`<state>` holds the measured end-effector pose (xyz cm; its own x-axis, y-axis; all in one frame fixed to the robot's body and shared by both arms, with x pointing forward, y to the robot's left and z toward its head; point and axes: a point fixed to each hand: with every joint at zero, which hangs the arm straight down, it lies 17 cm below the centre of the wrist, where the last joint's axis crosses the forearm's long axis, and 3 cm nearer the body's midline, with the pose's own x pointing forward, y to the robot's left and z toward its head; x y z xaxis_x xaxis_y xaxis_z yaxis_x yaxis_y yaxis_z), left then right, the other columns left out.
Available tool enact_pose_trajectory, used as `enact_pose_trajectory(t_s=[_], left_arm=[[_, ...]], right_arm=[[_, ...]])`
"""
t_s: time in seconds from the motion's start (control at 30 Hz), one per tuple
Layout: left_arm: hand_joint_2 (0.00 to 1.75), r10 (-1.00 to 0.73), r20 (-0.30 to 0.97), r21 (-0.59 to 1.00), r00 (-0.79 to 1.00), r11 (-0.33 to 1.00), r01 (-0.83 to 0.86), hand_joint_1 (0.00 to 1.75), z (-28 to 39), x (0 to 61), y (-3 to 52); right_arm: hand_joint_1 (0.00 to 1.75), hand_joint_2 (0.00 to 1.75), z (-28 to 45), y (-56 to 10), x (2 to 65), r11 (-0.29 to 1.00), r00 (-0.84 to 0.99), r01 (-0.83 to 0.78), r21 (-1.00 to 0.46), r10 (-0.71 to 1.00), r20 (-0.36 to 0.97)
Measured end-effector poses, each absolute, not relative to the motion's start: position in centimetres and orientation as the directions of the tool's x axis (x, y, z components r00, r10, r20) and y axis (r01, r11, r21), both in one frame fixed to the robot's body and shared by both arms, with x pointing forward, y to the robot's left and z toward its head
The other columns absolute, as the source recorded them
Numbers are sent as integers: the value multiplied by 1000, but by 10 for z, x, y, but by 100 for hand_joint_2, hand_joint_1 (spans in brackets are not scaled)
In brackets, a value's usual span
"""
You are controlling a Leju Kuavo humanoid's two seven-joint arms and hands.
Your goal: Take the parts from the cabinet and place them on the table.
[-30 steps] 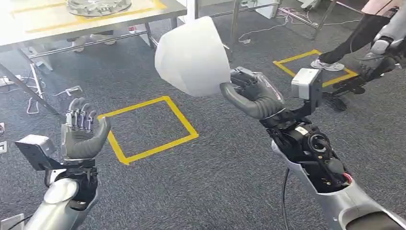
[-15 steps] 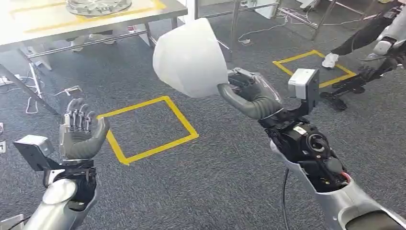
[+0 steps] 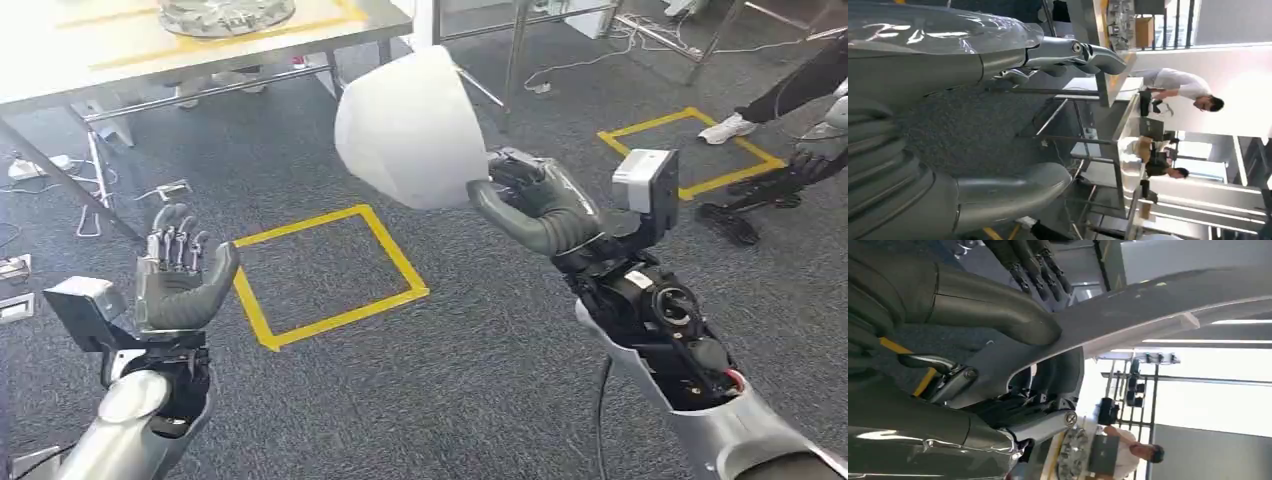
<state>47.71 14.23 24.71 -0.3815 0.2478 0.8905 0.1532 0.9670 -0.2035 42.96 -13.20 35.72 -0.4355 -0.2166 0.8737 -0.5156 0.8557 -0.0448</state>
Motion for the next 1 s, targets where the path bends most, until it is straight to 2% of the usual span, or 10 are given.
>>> enact_pose_trajectory(t_s=[1.0], left_arm=[[175,249,881,-199,-402,967,161,0,257,474,142]], right_arm=[[175,175,358,-130,429,852,-434,-521,-47,-217,875]])
